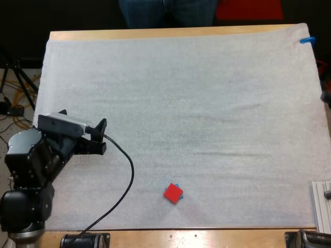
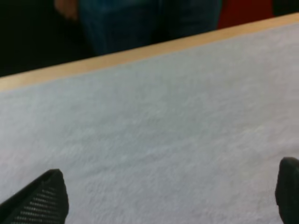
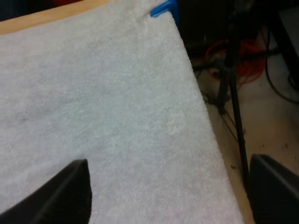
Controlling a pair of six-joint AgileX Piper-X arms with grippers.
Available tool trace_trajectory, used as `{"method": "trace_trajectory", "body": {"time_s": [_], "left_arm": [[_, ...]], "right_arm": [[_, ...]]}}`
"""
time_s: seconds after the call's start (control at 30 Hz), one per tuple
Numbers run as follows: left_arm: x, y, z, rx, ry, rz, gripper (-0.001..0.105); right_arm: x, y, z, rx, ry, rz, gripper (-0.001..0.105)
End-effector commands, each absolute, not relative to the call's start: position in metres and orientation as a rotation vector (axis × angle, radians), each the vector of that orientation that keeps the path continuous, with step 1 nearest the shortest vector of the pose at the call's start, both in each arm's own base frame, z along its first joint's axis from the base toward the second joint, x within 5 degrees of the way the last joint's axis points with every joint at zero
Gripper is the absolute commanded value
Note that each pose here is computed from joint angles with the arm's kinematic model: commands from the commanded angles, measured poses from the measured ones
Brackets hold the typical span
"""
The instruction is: Stack red cube on blue cube
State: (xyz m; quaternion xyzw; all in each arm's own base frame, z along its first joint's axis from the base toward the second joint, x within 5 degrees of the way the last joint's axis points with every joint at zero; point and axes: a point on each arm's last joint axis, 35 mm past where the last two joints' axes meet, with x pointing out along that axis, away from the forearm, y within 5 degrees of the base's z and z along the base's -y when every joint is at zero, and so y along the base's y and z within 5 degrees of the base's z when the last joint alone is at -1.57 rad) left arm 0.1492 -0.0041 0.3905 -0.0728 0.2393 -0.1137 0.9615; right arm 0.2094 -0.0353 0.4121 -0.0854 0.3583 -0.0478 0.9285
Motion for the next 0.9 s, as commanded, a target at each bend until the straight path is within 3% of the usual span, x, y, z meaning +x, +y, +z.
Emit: {"method": "trace_trajectory", "body": {"time_s": [0.0,0.27,0.47,0.87], "left_arm": [[0.145,-0.006,0.396,-0.156,0.475,-0.272,0.087],[0.114,-0.014,0.410,-0.139,0.404,-0.369,0.087],[0.068,-0.012,0.416,-0.105,0.291,-0.325,0.087],[-0.019,-0.010,0.369,-0.075,0.222,-0.322,0.087]], "right_arm": [[0.199,-0.032,0.414,-0.191,0.713,-0.078,0.067],[0.137,-0.006,0.407,-0.282,0.597,0.035,0.067],[0.093,-0.001,0.391,-0.218,0.516,0.027,0.067],[0.017,-0.001,0.343,-0.220,0.317,0.002,0.067]]}}
